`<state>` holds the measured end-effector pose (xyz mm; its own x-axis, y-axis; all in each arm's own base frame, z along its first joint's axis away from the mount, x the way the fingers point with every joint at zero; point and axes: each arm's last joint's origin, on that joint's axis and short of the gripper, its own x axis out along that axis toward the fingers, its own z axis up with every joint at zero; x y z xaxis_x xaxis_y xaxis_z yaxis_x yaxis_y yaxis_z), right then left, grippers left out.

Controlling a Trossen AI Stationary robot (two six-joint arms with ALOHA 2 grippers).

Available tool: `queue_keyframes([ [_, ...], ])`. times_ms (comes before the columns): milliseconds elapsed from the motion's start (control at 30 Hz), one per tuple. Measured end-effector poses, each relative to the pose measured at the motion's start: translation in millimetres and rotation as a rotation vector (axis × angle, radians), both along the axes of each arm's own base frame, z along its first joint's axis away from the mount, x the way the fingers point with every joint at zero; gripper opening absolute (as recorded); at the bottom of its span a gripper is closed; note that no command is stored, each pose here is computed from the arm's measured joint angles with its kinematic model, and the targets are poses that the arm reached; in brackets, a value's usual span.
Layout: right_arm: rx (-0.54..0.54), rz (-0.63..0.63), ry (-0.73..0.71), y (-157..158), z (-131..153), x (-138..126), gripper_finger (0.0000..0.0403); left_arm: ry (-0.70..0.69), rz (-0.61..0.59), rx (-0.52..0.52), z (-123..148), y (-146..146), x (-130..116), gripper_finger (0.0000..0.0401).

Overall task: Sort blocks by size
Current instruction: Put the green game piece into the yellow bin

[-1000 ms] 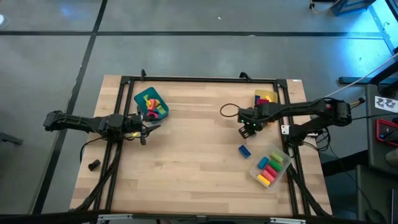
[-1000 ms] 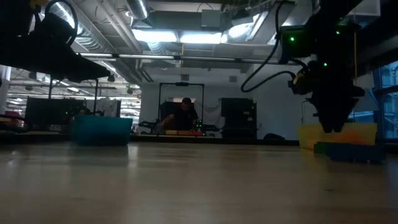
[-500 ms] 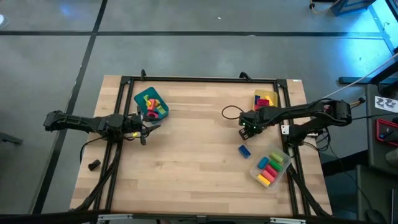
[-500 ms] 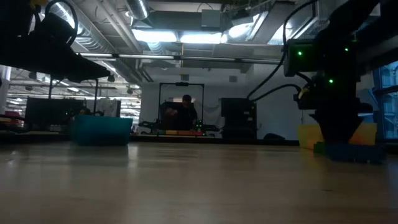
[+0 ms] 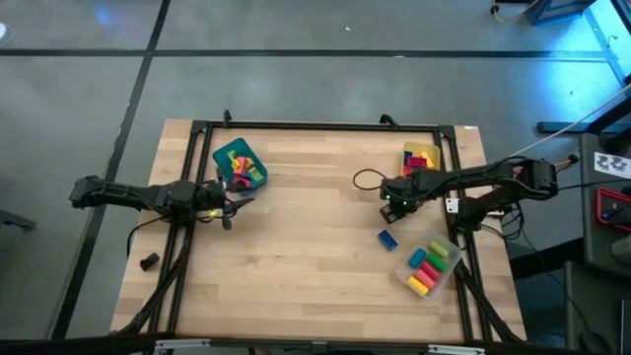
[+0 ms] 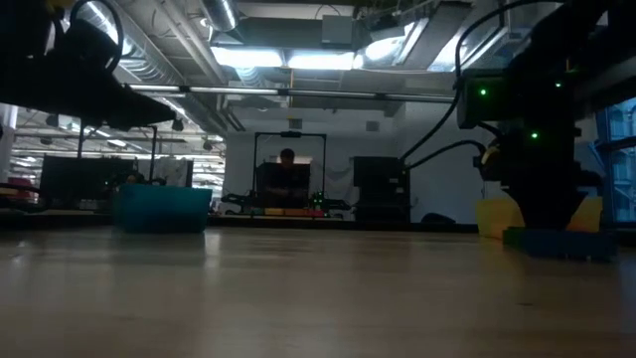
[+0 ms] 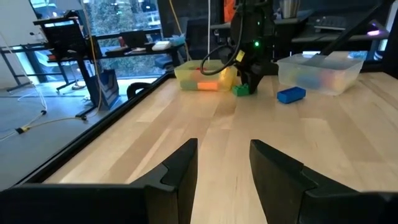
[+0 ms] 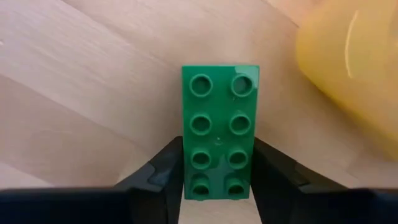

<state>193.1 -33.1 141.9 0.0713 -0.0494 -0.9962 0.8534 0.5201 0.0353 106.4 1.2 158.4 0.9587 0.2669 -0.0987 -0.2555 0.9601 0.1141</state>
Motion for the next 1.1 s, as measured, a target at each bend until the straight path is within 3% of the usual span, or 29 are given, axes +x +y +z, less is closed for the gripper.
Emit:
queue_keyframes([
  [400, 0.052, 0.058, 0.042, 0, 36, 12, 0.0144, -0.151, 0.0, 0.071, 14, 1, -11, 0.0131],
  [533, 0.052, 0.096, 0.064, -1, 56, 17, 0.0144, -0.139, -0.004, 0.077, 13, 1, -10, 0.0131],
  [833, -0.224, 0.213, 0.218, -10, 105, 17, 0.0144, -0.125, -0.005, 0.11, 13, 1, -10, 0.0131],
  [1100, -0.366, 0.257, 0.393, -14, 105, 4, 0.0144, -0.137, -0.003, 0.066, 13, 1, -10, 0.0131],
])
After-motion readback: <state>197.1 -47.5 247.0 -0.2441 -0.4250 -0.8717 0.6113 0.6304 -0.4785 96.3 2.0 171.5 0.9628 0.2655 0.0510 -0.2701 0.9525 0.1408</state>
